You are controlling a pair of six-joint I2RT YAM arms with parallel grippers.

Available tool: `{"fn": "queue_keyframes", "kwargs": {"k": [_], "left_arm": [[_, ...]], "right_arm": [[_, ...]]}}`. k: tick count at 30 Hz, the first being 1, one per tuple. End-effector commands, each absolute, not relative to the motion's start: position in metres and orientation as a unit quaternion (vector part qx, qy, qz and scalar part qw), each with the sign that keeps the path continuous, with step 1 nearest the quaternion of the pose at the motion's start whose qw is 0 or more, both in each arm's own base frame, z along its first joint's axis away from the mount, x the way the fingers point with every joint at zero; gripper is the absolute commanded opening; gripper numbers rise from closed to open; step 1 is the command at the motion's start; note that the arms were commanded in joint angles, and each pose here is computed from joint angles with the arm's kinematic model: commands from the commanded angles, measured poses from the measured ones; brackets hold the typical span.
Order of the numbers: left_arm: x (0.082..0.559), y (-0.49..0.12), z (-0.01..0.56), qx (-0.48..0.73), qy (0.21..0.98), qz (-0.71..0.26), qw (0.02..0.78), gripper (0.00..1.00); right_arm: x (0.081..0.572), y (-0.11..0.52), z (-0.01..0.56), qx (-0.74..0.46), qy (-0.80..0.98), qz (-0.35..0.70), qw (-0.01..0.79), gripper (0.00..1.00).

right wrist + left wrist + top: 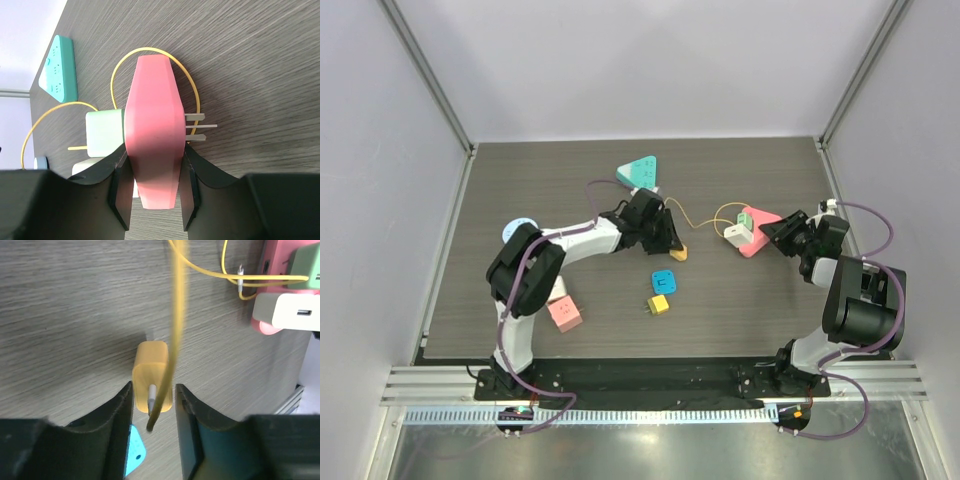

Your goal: Pull the plug off the socket

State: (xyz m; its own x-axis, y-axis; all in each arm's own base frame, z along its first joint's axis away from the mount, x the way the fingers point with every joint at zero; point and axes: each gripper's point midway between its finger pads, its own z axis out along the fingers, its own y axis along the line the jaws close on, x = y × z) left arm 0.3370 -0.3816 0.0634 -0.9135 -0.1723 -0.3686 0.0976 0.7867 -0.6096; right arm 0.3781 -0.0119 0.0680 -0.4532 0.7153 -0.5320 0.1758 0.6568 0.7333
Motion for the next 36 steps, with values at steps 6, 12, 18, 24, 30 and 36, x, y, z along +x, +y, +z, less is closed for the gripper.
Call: {"fn": "queue_keyframes", "kwargs": {"k": [6,12,18,24,30,36], "left_arm": [[0.345,-0.366,0.106,-0.027,0.911,-0.319,0.261,0.8],[0.36,-0.347,0.157,0.01,0.908,-0.238,0.345,0.86],[0.374,-0.402,0.189,0.067,0.888,-0.309,0.334,0.86],[0.393,-0.473,0.209,0.104,0.856,-0.389,0.324,0.84],[0.409,-0.514,0.177,0.102,0.858,-0.397,0.309,0.8],[0.406,-0.538,0.155,0.092,0.852,-0.423,0.296,0.82]], "right_arm": [[0.386,-0.011,0.087,0.263,0.78,0.319,0.47,0.01],[0.386,-0.011,0.086,0.262,0.782,0.318,0.468,0.01],[0.386,-0.012,0.085,0.261,0.786,0.308,0.468,0.01],[0.386,-0.012,0.084,0.26,0.787,0.309,0.467,0.01],[0.385,-0.011,0.085,0.258,0.786,0.31,0.468,0.01],[0.386,-0.01,0.085,0.258,0.785,0.314,0.467,0.01]]}}
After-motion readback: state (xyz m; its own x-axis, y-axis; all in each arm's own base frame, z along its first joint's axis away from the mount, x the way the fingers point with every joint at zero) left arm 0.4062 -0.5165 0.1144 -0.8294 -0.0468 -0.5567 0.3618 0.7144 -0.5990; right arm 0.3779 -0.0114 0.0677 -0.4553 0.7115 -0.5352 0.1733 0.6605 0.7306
